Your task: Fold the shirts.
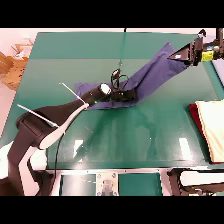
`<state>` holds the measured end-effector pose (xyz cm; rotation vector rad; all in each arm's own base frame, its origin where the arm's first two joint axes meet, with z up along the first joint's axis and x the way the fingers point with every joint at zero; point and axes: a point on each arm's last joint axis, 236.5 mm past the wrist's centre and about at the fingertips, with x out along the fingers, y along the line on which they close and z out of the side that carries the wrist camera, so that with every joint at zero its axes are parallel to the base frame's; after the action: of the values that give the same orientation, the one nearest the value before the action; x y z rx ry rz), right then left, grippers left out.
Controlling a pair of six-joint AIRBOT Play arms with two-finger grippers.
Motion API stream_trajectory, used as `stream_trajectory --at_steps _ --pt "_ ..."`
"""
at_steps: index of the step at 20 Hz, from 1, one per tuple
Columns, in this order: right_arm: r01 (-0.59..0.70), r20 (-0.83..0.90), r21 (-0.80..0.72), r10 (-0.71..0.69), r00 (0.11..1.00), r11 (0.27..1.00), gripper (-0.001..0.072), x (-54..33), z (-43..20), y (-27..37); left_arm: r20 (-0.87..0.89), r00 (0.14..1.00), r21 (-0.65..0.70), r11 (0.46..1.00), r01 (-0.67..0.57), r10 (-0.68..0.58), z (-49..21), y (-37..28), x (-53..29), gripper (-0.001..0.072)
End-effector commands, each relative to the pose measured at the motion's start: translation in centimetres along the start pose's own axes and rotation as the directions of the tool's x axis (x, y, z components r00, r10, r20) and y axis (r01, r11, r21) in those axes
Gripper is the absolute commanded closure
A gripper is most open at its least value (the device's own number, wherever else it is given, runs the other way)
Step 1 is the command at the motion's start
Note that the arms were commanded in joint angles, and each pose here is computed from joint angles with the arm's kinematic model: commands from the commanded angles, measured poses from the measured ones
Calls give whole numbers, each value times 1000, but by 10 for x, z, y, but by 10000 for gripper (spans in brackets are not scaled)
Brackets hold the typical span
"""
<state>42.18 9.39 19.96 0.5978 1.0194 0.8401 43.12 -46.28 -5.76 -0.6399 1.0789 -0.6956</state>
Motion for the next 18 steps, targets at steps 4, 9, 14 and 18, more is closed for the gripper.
stream_trajectory --at_steps 4,9,14,18 --pt "-42 -57 -43 40 998 998 691 25 -10 30 -197 976 2 996 93 -91 4 -2 -38 689" --pt "-62 -33 -45 60 998 997 691 62 -1 57 -230 968 131 989 -69 98 85 42 -151 690" --pt "-77 -16 -48 76 997 996 691 163 -4 94 -65 868 242 852 -465 492 160 109 -289 688" --pt "-98 4 -20 98 995 995 691 304 -34 111 5 842 244 816 -524 539 179 126 -345 688"
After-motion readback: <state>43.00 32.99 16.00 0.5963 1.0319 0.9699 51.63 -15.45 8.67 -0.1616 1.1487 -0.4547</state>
